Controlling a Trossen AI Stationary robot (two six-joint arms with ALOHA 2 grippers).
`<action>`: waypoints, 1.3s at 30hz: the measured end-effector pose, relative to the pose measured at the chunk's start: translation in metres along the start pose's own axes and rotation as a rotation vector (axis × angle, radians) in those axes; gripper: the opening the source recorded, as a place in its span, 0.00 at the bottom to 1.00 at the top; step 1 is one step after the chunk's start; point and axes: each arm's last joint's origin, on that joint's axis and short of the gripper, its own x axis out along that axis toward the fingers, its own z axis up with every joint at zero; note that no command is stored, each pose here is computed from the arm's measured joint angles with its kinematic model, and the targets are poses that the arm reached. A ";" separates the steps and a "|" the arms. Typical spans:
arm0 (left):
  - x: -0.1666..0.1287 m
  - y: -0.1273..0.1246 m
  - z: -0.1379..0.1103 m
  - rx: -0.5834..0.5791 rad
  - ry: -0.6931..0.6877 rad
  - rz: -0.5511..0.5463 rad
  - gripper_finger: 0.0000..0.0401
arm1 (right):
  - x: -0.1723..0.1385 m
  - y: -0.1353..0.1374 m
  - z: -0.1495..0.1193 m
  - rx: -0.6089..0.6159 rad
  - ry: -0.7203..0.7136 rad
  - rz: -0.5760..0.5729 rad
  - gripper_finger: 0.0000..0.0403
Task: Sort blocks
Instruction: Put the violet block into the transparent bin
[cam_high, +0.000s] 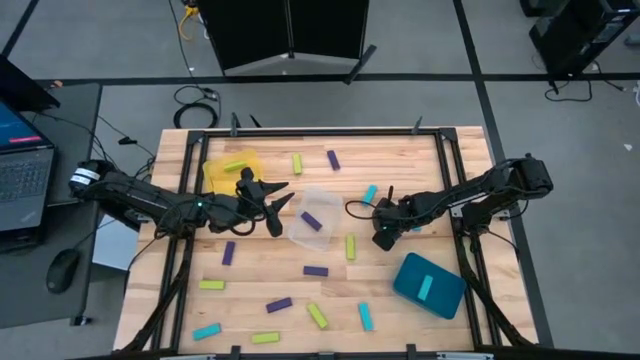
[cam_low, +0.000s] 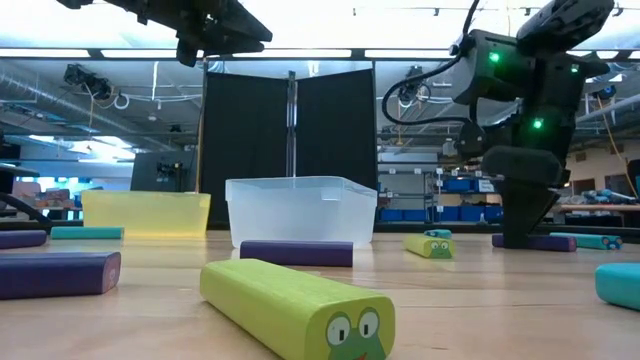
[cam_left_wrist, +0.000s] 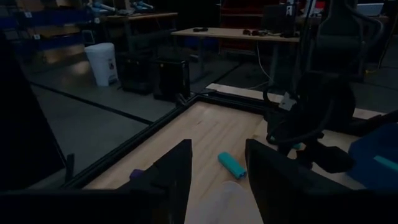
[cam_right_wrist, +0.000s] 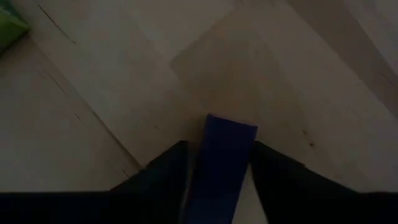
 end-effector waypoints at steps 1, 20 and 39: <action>0.000 0.000 0.000 0.000 0.000 0.000 0.39 | 0.000 0.000 0.000 0.000 0.000 0.000 0.37; 0.000 0.000 0.000 -0.020 0.002 -0.002 0.39 | -0.042 0.019 0.030 -0.025 -0.447 0.315 0.28; 0.000 0.000 0.001 -0.034 -0.003 -0.003 0.39 | -0.022 0.060 0.109 -0.085 -0.877 0.594 0.33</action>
